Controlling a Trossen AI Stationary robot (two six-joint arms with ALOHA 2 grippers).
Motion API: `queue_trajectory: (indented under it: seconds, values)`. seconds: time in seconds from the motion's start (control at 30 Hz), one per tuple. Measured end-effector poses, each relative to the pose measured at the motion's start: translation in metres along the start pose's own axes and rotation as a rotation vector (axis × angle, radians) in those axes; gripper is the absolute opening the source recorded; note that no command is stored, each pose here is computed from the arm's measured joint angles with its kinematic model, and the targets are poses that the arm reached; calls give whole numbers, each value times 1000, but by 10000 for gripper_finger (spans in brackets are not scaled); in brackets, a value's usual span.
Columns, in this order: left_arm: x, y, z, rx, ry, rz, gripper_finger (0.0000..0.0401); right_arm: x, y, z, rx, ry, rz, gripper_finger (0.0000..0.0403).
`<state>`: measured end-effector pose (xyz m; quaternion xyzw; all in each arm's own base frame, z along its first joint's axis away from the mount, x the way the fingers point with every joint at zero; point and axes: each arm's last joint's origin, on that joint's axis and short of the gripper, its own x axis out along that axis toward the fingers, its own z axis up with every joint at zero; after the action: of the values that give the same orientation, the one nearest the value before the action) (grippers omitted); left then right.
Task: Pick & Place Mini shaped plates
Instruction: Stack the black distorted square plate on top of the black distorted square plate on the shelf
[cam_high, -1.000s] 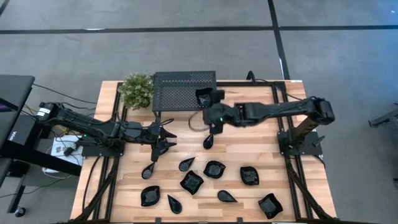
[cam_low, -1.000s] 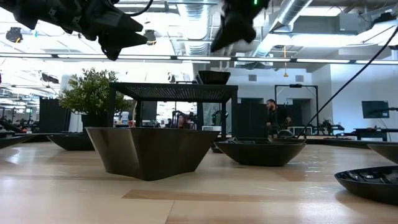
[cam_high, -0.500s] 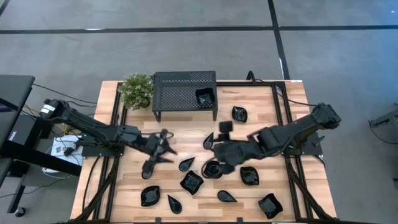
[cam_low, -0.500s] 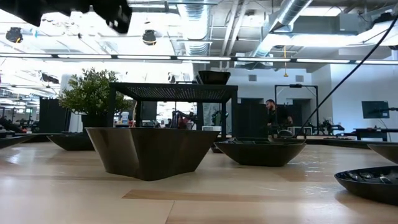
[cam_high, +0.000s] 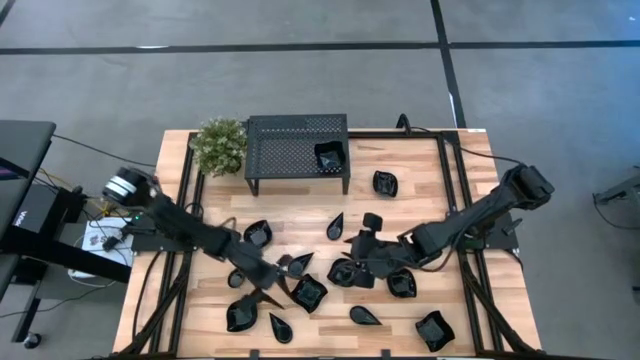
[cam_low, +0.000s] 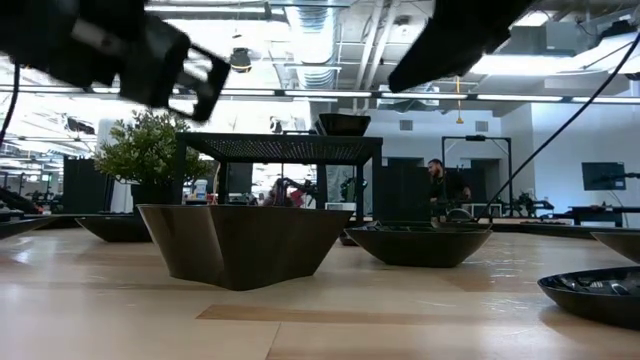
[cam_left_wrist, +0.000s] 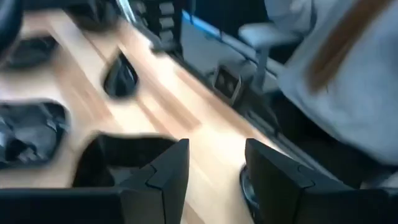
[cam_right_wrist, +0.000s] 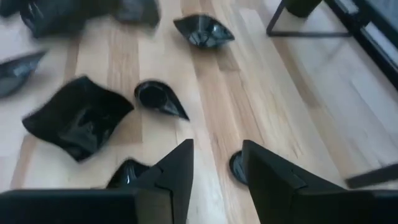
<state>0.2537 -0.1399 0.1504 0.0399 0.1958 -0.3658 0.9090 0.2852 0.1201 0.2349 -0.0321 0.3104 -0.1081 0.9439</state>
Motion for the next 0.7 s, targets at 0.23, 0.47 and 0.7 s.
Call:
queue_trajectory:
  seconds: [0.23, 0.47, 0.7]
  values:
    - [20, 1, -24, -23, 97, -50, 159, 0, -3, 7, 8, -16, -4, 132]
    - [21, 5, -25, 44, 105, 53, 159, 0, -2, 6, -19, -4, 19, 132]
    - [25, 5, -33, 6, 143, 57, 159, 0, -2, 6, -85, -3, 26, 132]
